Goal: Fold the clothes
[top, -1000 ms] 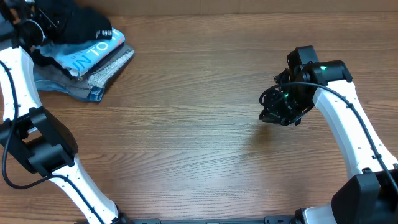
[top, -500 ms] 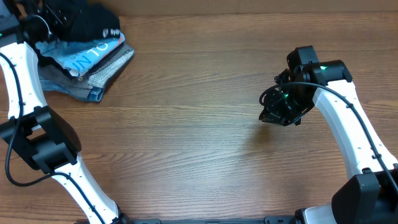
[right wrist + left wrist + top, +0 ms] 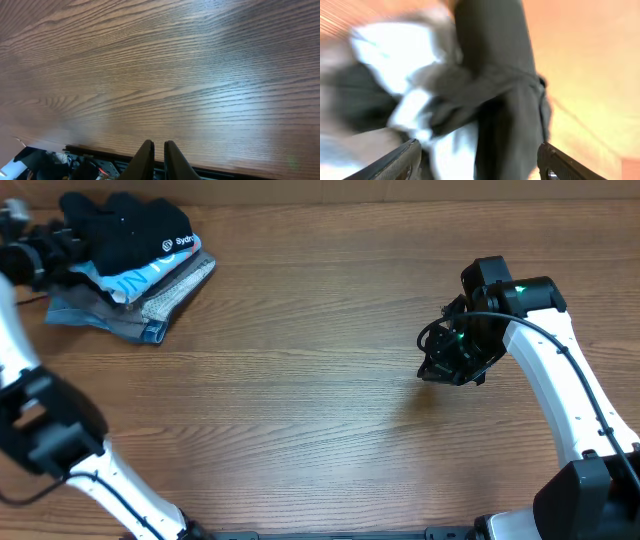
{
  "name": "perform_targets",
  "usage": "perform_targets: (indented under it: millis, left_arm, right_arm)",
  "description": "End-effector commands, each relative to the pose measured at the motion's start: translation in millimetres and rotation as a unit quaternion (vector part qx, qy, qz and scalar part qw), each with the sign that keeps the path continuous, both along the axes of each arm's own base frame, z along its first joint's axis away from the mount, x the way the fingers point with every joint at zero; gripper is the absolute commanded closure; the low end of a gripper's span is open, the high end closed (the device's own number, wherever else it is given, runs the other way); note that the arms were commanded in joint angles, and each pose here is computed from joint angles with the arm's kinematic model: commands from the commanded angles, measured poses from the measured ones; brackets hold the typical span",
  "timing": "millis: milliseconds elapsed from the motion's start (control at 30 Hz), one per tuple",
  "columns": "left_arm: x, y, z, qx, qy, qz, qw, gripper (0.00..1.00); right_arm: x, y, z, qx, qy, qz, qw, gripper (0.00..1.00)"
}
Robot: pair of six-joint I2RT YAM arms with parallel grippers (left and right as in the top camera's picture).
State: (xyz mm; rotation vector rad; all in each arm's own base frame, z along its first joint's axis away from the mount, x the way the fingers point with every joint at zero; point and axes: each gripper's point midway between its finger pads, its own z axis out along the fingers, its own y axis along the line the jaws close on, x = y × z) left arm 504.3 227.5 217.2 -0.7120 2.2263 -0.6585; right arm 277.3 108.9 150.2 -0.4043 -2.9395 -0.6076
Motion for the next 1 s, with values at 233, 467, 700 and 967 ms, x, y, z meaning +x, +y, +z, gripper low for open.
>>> perform_targets:
  millis: [233,467,700,967]
  left_arm:
    - [-98,-71,184,0.146,-0.142,-0.088,0.975,0.53]
    - [-180,-168,224,0.234,-0.134,-0.162,0.949,0.30]
    - [-267,-222,225,0.275,-0.089,-0.182,0.940,0.00]
    - [-324,-225,230,0.259,-0.077,-0.092,0.959,0.00]
  right_arm:
    - [12,0,15,0.004,-0.052,0.002,0.999,0.88]
    - [20,-12,119,-0.006,-0.276,-0.006,0.961,0.77]
    - [-29,-23,213,0.003,-0.458,-0.011,0.889,0.00]
    - [-70,-29,245,0.012,-0.520,-0.015,0.854,0.00]
